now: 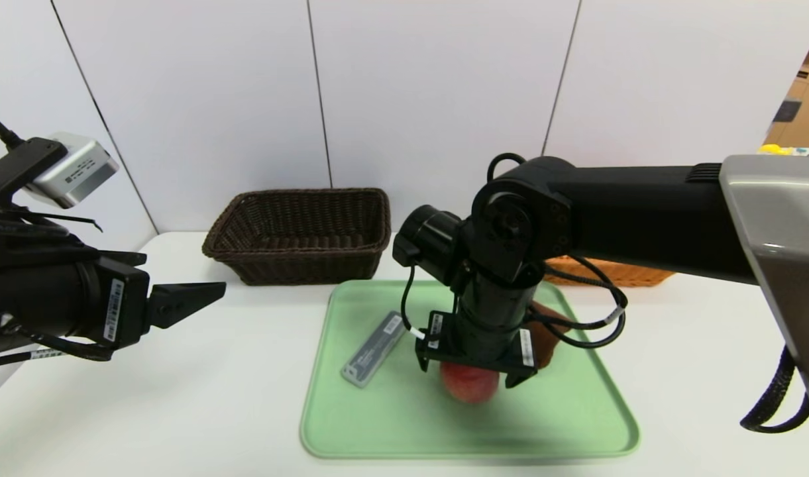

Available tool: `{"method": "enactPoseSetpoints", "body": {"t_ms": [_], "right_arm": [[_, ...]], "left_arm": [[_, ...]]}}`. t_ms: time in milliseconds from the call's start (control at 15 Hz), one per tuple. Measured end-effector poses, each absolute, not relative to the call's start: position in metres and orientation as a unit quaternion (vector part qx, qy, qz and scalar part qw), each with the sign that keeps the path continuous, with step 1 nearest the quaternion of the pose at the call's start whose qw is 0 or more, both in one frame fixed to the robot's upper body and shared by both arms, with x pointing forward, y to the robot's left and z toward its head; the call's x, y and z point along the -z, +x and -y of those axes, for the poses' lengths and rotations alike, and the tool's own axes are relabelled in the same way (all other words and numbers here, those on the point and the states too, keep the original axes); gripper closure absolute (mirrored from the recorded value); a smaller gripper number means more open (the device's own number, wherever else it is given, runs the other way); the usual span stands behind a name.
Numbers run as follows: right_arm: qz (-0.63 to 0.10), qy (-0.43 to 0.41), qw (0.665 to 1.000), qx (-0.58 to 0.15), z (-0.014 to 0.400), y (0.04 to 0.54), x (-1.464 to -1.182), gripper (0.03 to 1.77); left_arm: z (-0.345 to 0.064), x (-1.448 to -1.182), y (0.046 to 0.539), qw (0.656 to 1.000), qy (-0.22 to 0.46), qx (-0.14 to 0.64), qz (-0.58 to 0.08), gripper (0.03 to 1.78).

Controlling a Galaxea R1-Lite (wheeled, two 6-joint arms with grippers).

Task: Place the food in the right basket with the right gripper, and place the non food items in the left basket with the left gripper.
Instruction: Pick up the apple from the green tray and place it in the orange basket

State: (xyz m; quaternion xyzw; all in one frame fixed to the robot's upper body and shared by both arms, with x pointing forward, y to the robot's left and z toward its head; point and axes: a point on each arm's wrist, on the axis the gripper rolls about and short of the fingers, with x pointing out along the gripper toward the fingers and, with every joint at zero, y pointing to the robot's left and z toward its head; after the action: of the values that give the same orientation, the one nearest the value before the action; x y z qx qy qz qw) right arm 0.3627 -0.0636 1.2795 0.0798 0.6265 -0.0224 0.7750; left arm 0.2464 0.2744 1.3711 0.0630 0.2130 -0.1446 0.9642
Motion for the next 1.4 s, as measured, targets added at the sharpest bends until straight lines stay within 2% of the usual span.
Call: {"method": "enactPoseSetpoints", "body": {"t_ms": [867, 933, 1067, 1200, 1400], "right_arm": [[-0.63, 0.08, 0.772, 0.023, 0.0632, 0.3642, -1.2768, 0.11], [-0.629, 0.079, 0.773, 0.022, 0.0626, 0.3635, -1.2769, 0.32], [-0.629, 0.076, 0.773, 0.019, 0.0612, 0.3619, -1.277, 0.62], [-0.631, 0.075, 0.772, 0.016, 0.0602, 0.3608, -1.277, 0.7], [-0.632, 0.075, 0.771, 0.016, 0.0601, 0.3607, -1.2769, 0.72]], "left_arm": [[-0.275, -1.3714, 0.2444, 0.965, 0.063, 0.145, -0.211, 0.12], [-0.275, -1.3717, 0.2443, 0.965, 0.063, 0.145, -0.21, 0.12], [-0.275, -1.3719, 0.2443, 0.965, 0.062, 0.145, -0.21, 0.12], [-0.2752, -1.3721, 0.244, 0.965, 0.062, 0.145, -0.21, 0.12], [-0.2754, -1.3714, 0.2432, 0.965, 0.062, 0.145, -0.21, 0.12]]}}
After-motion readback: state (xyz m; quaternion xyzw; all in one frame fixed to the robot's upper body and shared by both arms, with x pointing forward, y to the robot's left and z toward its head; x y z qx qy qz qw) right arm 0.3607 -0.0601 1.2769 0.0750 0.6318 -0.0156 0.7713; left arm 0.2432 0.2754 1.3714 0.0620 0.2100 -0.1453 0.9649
